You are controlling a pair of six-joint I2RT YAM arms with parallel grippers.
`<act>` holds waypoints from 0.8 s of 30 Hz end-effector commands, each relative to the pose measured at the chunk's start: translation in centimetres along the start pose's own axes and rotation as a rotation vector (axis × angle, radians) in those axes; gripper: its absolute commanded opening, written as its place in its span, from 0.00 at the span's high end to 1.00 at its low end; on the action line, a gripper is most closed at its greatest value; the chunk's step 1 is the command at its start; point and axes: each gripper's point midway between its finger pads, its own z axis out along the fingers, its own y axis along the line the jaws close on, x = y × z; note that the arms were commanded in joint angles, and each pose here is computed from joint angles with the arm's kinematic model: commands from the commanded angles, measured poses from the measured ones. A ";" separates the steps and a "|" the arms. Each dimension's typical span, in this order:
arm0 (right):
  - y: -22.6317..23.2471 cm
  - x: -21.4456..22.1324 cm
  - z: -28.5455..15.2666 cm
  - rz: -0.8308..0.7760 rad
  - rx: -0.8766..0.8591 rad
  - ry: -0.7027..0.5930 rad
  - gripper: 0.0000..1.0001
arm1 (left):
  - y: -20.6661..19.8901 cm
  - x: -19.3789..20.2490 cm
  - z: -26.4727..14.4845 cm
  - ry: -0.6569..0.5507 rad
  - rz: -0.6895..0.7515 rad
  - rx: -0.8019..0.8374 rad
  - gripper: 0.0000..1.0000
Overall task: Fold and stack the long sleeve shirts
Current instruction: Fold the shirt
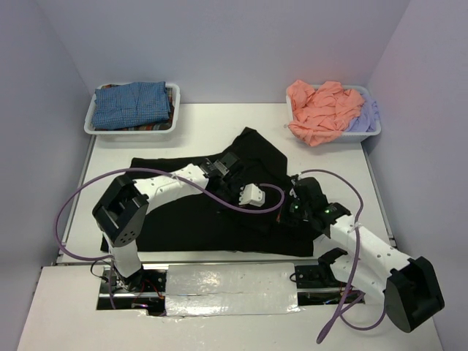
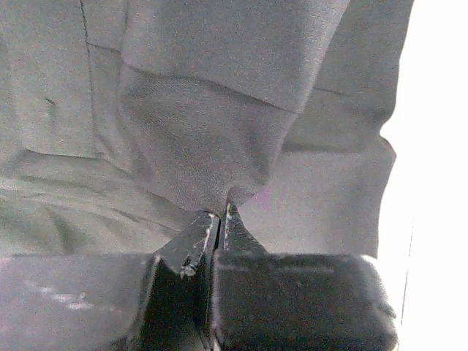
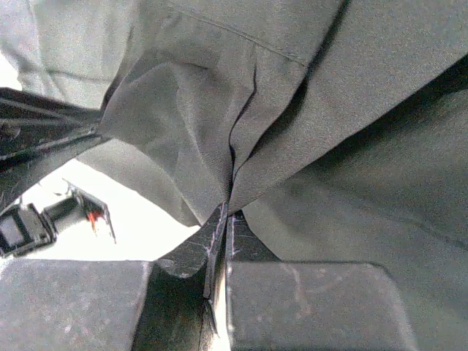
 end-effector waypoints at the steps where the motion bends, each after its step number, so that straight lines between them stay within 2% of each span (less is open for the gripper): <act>1: 1.2 0.3 -1.8 -0.082 -0.005 0.050 1.00 | -1.5 -2.0 -2.1 -0.041 0.044 0.064 1.00; 4: 1.0 0.9 -2.9 -0.094 0.026 0.096 1.00 | -2.1 -2.1 -2.9 -0.030 0.049 0.093 1.00; 8: -0.7 2.5 -4.5 -0.077 0.157 0.199 1.00 | -3.1 -2.5 -3.9 -0.032 0.053 0.141 1.00; 11: -0.6 3.1 -5.4 -0.063 0.174 0.234 1.00 | -4.2 -2.7 -4.5 -0.037 0.045 0.191 1.00; 19: -1.5 3.3 -6.0 -0.058 0.233 0.247 1.00 | -5.8 -2.1 -4.1 -0.037 0.075 0.272 1.00; 22: -0.3 2.9 -4.9 -0.075 0.146 0.224 1.00 | -6.5 -2.4 -3.6 -0.074 0.157 0.328 0.93; 24: -0.6 2.3 -4.3 -0.085 0.154 0.200 1.00 | -6.8 -2.8 -3.3 -0.104 0.182 0.368 0.83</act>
